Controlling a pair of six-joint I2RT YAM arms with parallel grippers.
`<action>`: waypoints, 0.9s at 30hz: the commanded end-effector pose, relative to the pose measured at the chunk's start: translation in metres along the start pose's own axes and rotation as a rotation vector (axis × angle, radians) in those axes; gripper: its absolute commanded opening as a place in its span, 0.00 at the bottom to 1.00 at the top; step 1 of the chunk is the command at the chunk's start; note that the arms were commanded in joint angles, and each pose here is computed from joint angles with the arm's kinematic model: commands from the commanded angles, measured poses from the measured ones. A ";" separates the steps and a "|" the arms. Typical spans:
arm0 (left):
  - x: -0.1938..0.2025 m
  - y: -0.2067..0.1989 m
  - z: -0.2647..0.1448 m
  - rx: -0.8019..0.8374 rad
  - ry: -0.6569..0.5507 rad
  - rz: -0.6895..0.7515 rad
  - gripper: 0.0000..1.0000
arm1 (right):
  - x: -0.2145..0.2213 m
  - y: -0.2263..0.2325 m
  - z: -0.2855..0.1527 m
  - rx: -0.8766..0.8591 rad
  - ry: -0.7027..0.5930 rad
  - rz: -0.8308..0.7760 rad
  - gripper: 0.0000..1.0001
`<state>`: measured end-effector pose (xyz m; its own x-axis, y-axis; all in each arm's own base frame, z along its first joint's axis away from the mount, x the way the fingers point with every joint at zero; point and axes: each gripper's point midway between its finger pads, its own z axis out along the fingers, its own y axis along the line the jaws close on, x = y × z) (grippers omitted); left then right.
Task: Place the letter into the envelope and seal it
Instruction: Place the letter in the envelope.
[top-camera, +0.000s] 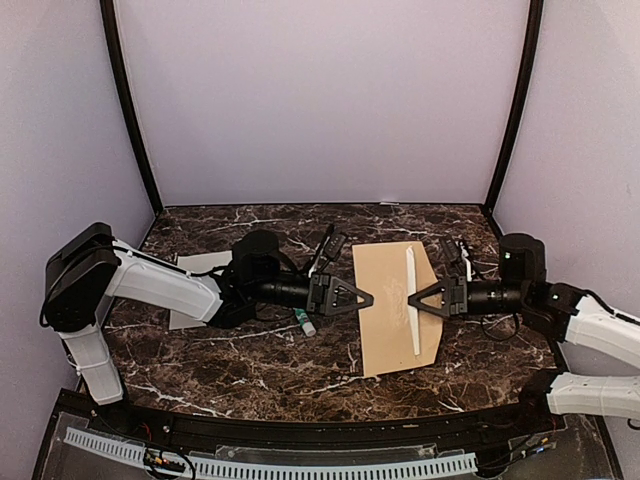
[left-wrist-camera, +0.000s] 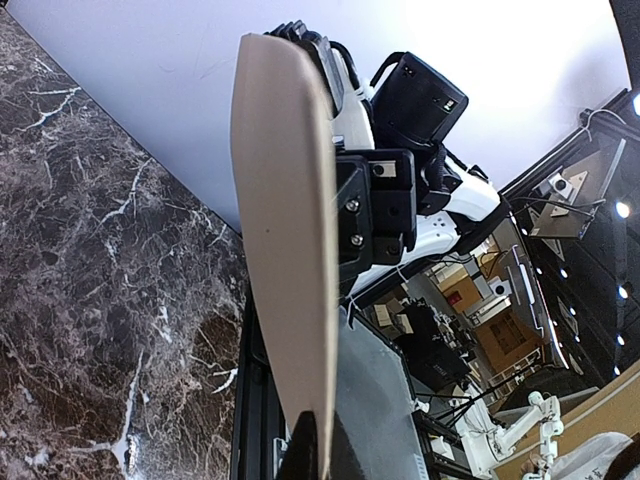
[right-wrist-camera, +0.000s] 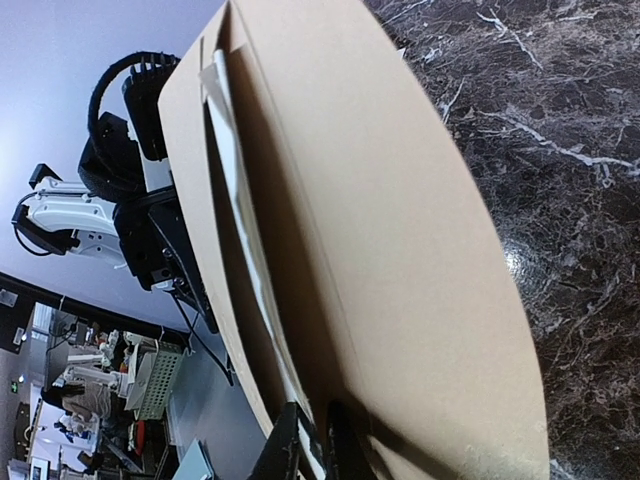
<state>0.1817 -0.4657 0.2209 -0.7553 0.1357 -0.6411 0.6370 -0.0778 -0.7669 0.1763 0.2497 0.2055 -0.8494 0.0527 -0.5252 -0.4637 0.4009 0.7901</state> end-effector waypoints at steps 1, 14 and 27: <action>-0.012 -0.029 -0.004 0.063 -0.025 0.079 0.00 | 0.002 0.006 0.004 -0.047 0.018 -0.024 0.08; -0.011 -0.020 -0.001 0.039 -0.018 0.061 0.11 | -0.005 0.035 0.011 -0.161 0.019 -0.084 0.00; -0.012 -0.024 0.005 0.062 -0.002 0.070 0.07 | -0.003 0.044 0.023 -0.191 0.038 -0.101 0.00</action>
<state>0.1818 -0.4670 0.2239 -0.7490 0.1354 -0.6486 0.6437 -0.0836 -0.7607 0.1630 0.2793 0.2119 -0.8387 -0.0329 -0.5437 -0.5298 0.2809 0.8003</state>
